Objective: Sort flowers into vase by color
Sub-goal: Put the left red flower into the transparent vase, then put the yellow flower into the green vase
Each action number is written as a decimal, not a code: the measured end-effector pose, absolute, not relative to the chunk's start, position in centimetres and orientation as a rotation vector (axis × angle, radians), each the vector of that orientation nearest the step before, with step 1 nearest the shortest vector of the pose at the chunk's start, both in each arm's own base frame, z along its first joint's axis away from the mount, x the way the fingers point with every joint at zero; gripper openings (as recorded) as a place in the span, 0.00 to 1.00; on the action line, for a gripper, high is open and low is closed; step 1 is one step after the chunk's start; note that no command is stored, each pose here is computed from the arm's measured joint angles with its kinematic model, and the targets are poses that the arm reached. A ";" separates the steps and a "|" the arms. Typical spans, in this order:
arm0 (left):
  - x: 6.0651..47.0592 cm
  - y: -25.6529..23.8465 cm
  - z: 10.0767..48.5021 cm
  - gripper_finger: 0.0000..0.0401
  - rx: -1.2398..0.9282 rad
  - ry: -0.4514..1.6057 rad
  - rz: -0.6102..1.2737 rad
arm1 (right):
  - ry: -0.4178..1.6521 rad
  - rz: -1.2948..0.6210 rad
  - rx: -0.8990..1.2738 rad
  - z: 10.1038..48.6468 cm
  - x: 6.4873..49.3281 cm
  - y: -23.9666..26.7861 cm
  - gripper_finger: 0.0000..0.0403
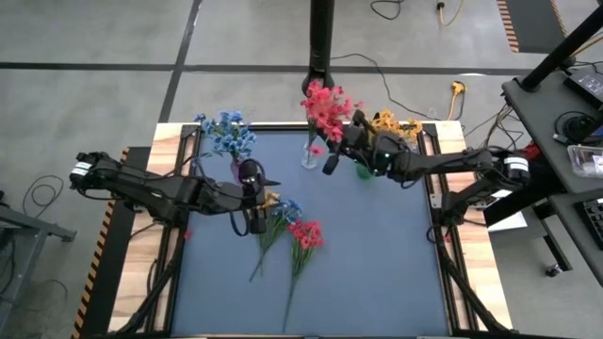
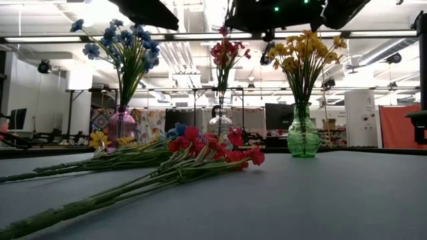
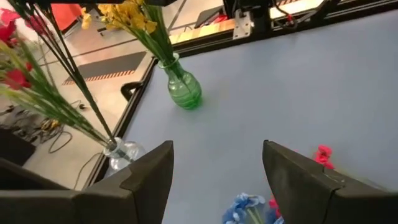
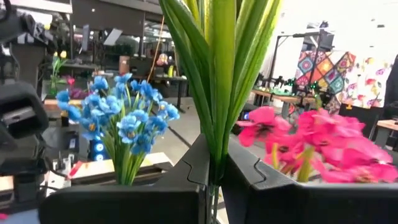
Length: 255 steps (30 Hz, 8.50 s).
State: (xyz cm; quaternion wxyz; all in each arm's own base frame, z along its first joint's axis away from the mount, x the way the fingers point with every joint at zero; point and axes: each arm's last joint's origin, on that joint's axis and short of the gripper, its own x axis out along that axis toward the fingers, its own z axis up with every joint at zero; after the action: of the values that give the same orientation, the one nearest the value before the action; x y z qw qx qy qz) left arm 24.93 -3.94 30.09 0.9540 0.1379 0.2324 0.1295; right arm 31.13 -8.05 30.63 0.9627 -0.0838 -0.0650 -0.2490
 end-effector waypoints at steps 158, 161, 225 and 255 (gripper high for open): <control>26.9 -10.6 16.1 0.57 -0.628 1.132 0.734 | 0.735 -0.278 0.260 30.4 21.0 5.3 0.75; 27.2 -10.7 15.6 0.57 -0.622 1.128 0.740 | 0.783 -0.301 0.259 29.9 20.8 5.3 0.75; 23.6 -11.8 16.4 0.48 -0.404 1.553 0.859 | 0.795 -0.342 0.253 28.9 20.8 5.2 0.75; 24.9 -13.4 16.5 0.48 -0.369 1.369 0.649 | 0.739 -0.324 0.274 29.0 21.3 5.3 0.75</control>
State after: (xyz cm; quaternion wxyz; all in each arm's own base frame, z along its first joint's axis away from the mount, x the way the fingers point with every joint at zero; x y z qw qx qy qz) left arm 24.87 -13.40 16.48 0.7110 -0.1665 0.6174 0.2926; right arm 21.29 5.29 29.02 0.9105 0.1330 0.3586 -0.1571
